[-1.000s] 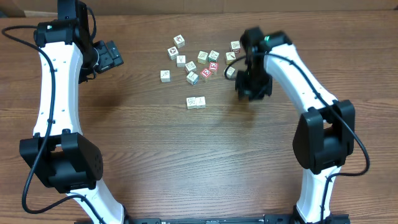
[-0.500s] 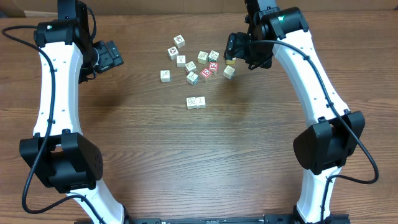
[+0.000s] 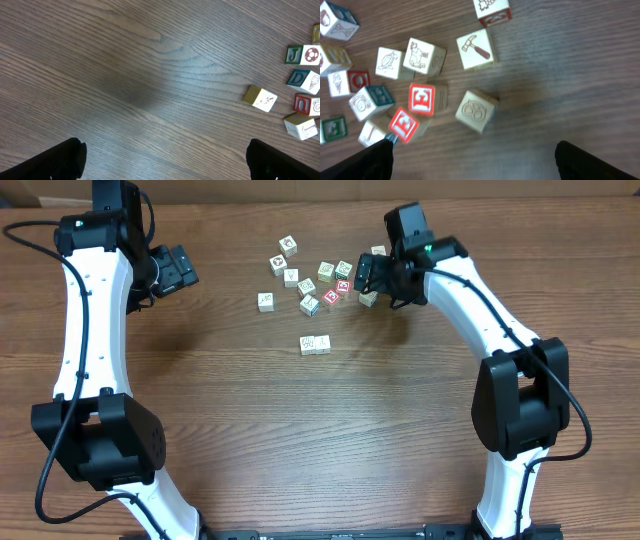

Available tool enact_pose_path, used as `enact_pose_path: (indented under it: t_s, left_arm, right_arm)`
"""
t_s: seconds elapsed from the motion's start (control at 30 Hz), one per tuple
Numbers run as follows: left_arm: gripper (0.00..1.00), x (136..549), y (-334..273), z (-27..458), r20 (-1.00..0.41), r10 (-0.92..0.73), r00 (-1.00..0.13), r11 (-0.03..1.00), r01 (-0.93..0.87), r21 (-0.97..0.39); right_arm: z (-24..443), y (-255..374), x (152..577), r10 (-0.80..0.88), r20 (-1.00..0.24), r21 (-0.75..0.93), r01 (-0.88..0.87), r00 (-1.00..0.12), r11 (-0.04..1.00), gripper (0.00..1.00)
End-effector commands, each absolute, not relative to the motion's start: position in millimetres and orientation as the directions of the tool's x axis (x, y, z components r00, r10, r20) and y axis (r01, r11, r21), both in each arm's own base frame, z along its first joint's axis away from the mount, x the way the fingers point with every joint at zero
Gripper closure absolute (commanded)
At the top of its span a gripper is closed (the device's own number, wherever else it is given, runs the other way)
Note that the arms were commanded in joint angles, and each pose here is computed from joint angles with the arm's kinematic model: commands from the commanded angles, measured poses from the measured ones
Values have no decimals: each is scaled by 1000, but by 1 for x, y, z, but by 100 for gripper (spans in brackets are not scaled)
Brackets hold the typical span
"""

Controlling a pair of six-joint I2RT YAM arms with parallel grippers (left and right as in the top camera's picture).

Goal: Form a horizontal line
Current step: 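Move the right gripper to the right edge of the block cluster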

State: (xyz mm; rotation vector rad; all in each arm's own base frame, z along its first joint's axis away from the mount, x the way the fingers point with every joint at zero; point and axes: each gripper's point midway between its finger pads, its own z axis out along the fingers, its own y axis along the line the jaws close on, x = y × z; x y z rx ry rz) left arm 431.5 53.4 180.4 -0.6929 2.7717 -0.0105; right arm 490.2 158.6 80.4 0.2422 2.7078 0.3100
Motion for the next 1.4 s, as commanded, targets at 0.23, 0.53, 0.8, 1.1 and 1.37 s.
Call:
enact_pose_path:
  t_s: [0.23,0.53,0.8,1.1,1.37]
  left_arm:
    - [0,433,49,184,-280,-461,-842,886,-456,-86]
    - [0,433,49,184,-280,-461,-842,886,-456,-86]
    - [0,433,49,184,-280,-461,-842,886,-456,-86]
    - [0,433,49,184,-280,-461,-842,886,-456,-86]
    - [0,433,49,184,-280,-461,-842,886,-456,-86]
  right_arm:
    - [50,157,498,228,-439,269,116,-869,956,0]
    - [32,160,511,241,-488,296,101,-839,950,0]
    - [53,160,537,289,-561,348,96,-776,932,6]
    - [60,150,548,307,-601,335,116,-738,935,12]
    - [68,153,556,307,-634,348,93,-710,933,13]
